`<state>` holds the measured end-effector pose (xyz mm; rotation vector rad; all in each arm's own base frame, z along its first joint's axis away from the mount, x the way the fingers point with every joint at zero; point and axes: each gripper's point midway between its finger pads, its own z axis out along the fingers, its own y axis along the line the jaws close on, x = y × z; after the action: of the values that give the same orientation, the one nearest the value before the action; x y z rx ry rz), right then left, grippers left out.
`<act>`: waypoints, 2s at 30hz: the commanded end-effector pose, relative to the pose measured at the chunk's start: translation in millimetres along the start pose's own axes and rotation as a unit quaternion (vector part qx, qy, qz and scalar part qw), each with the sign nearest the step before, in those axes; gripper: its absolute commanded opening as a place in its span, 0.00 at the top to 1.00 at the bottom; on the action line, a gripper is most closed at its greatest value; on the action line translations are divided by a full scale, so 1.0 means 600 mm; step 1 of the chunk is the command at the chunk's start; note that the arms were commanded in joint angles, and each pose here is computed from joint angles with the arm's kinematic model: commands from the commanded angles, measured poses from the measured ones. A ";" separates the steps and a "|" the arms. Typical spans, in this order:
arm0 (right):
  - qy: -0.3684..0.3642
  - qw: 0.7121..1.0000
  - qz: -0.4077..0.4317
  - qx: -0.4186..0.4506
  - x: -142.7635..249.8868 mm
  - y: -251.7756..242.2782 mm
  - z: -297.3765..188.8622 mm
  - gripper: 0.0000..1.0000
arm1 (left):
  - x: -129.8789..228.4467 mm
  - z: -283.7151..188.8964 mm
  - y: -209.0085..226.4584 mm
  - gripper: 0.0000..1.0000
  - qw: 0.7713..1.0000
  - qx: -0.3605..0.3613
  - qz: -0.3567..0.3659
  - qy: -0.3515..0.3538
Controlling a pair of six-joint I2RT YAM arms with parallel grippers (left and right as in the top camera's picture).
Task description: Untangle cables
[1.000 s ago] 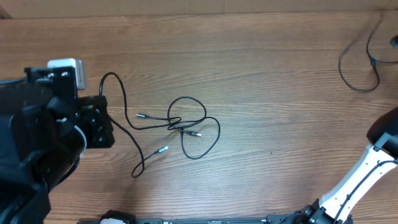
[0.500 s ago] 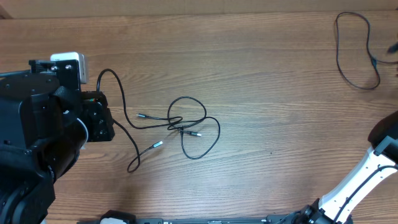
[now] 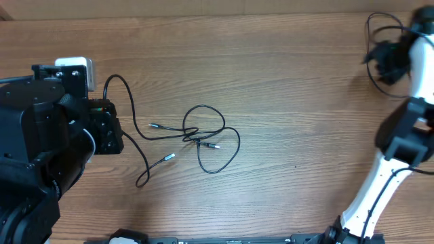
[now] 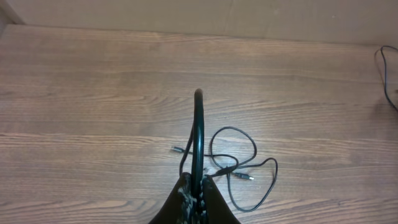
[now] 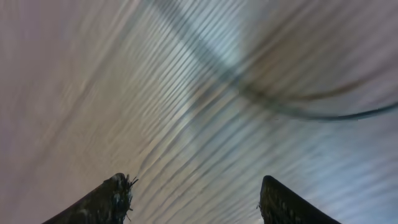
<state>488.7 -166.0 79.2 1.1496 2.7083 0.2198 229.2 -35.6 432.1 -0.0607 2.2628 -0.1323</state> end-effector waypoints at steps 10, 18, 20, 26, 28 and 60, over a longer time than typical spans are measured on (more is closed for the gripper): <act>0.001 0.997 -0.047 0.059 0.041 -0.052 0.150 0.96 | 0.003 -0.003 0.002 0.96 1.000 -0.005 0.024 0.002; -0.090 0.993 -0.067 0.046 -0.067 -0.129 0.140 0.96 | 0.004 -0.004 0.008 0.96 1.000 -0.014 0.027 0.002; -0.109 0.991 -0.068 0.040 -0.091 -0.148 0.133 0.96 | 0.007 -0.004 0.015 0.96 0.999 -0.025 0.028 0.005; -0.177 0.981 -0.070 0.035 -0.161 -0.202 0.106 0.96 | 0.021 -0.005 0.021 0.96 0.999 -0.034 0.031 0.023; -0.202 0.975 -0.084 0.030 -0.184 -0.210 0.096 0.96 | 0.025 -0.005 0.022 0.96 0.999 -0.035 0.031 0.027; -0.123 0.990 0.060 -0.040 -0.124 -0.178 0.051 0.96 | 0.035 0.029 0.036 0.96 0.994 -0.072 0.035 0.072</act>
<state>461.2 -293.1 5.1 1.2599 2.4518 0.1739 227.2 -18.2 401.8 -0.0558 2.4156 0.0458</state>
